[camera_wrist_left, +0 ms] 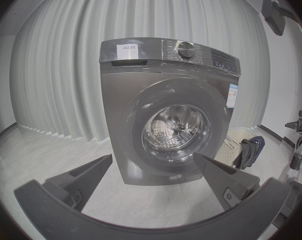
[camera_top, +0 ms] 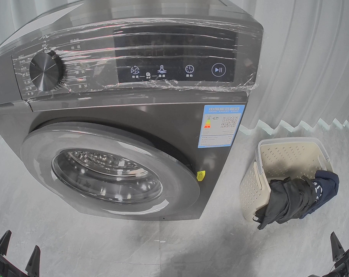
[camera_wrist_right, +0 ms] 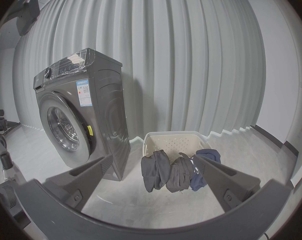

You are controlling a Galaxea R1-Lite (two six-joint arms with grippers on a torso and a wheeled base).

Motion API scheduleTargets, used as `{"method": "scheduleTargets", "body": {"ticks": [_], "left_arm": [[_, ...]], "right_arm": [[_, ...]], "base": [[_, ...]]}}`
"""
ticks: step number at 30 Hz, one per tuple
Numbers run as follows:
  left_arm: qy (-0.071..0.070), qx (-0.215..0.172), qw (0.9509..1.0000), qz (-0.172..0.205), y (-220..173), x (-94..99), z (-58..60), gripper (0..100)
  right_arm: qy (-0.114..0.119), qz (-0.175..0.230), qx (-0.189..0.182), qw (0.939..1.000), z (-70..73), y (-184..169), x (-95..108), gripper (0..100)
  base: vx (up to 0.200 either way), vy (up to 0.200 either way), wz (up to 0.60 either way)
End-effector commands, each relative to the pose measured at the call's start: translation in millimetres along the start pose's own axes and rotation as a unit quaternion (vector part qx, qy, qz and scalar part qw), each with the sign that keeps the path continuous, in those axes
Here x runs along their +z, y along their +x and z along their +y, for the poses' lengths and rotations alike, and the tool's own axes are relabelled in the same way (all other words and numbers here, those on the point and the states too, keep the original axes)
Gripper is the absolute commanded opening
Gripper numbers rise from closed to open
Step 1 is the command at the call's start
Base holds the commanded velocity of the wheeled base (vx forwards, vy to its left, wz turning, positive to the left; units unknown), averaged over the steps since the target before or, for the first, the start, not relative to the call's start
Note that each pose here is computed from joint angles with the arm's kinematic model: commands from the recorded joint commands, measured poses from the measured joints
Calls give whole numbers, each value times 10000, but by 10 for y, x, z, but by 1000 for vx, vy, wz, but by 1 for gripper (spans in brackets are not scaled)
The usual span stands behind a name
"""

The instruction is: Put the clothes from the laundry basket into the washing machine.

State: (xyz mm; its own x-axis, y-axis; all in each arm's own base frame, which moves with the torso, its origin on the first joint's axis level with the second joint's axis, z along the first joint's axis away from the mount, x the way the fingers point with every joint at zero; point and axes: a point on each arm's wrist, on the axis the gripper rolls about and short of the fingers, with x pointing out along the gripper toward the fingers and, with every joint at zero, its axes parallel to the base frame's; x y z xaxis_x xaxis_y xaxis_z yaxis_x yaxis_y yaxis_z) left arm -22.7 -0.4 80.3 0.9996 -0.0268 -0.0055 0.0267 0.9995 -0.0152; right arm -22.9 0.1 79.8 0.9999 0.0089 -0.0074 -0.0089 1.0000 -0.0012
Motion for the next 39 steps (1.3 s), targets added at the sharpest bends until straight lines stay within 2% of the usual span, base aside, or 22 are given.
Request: {"method": "scheduleTargets", "body": {"ticks": [1,7,16,39], "left_arm": [[-1,-4,10000,-5,-1,-48,0,100],[-1,-4,10000,-12,-2,-48,0,100],[7,-4,10000,-5,-1,-48,0,100],[-1,3,10000,-12,-2,-48,1,100]], "right_arm": [[-1,1,1,10000,0,0,-49,100],[-1,1,1,10000,0,0,-49,100],[-1,1,1,10000,0,0,-49,100],[-1,1,1,10000,0,0,-49,100]], "base": [[-200,0,0],[-200,0,0],[0,0,0],[0,200,0]]}}
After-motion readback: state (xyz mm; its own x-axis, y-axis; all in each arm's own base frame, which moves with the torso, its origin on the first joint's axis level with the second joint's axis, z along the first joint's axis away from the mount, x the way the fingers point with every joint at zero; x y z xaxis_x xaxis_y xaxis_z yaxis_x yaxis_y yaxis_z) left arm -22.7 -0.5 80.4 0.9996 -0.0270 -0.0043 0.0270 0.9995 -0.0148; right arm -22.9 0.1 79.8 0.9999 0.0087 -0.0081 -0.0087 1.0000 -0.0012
